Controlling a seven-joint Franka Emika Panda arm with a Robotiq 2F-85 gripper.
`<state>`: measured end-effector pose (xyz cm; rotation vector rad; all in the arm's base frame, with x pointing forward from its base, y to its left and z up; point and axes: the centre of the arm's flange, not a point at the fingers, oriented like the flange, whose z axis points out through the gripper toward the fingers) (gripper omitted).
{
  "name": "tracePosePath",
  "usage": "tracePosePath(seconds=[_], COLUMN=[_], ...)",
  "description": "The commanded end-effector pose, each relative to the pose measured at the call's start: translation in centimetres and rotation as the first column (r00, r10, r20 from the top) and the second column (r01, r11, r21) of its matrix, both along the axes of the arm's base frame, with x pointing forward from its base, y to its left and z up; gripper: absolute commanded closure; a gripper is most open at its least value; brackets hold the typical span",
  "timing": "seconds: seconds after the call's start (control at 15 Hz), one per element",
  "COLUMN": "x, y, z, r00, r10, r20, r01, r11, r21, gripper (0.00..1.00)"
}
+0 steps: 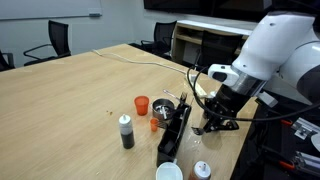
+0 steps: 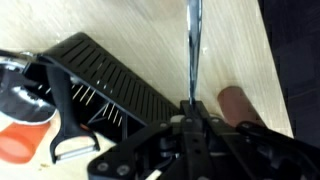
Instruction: Put the fork in the black rack
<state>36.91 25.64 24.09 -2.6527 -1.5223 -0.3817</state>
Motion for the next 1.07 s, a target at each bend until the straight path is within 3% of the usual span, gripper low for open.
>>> tracePosePath(seconds=[0.0, 0.4, 0.67, 0.87, 1.0], x=[1.0, 5.2, 6.2, 7.3, 8.2], y=[0.3, 5.5, 9.6, 10.3, 9.7], z=[4.3, 7.9, 7.7, 7.5, 6.8], r00=[0.993, 0.958, 0.952, 0.949, 0.947], r10=[0.018, 0.076, 0.119, 0.14, 0.165], r20=[0.113, 0.275, 0.281, 0.282, 0.275], r01=[-0.025, -0.15, -0.225, -0.261, -0.281], r11=[0.998, 0.955, 0.896, 0.852, 0.838], r21=[0.063, 0.257, 0.384, 0.454, 0.467], gripper=[0.98, 0.98, 0.98, 0.98, 0.98])
